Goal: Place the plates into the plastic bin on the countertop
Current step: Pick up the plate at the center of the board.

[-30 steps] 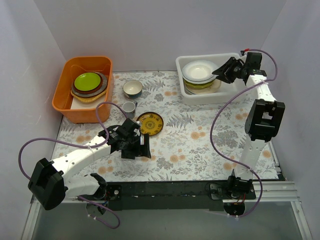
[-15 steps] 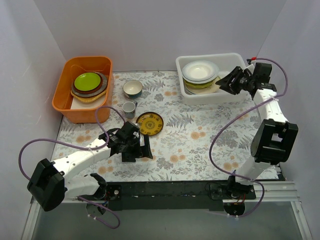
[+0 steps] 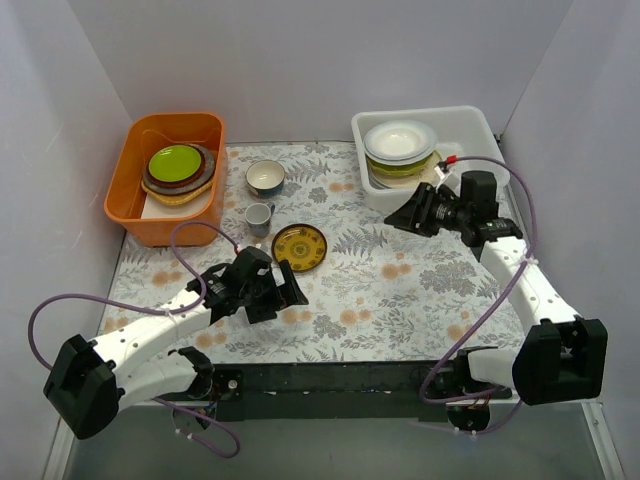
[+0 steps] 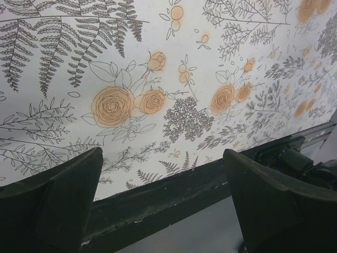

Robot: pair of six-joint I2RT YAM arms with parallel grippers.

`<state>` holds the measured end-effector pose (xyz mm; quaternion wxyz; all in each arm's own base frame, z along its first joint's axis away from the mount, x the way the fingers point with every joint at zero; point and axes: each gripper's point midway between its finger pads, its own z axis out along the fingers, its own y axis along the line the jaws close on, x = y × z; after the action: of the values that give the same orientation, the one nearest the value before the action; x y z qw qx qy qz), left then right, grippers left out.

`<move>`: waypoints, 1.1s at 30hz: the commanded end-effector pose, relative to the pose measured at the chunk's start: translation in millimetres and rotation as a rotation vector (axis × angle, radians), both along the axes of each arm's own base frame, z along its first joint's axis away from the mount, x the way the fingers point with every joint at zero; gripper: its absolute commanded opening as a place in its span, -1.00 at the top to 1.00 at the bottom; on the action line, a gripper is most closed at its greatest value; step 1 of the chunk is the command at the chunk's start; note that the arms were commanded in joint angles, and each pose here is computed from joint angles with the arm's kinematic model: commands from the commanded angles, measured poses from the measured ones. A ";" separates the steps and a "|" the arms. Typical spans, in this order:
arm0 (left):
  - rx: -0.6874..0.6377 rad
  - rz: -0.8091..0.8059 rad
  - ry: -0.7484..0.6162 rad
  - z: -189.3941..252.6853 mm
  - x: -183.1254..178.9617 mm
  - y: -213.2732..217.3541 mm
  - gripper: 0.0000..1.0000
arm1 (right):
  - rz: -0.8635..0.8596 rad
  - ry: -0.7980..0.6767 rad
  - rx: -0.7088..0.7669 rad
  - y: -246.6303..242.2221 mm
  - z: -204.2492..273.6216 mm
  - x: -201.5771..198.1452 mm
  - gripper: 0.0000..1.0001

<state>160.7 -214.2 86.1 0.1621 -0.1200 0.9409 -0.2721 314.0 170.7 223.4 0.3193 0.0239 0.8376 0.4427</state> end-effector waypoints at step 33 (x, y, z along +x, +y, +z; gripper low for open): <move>-0.005 0.152 -0.178 80.3 35.0 14.4 -0.96 | 0.088 0.223 0.050 136.5 -144.3 -21.8 -0.63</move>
<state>190.4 -210.0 144.0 0.2375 -0.1677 0.9140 -0.2832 266.4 287.8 64.1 0.1730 0.0293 0.8786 0.4441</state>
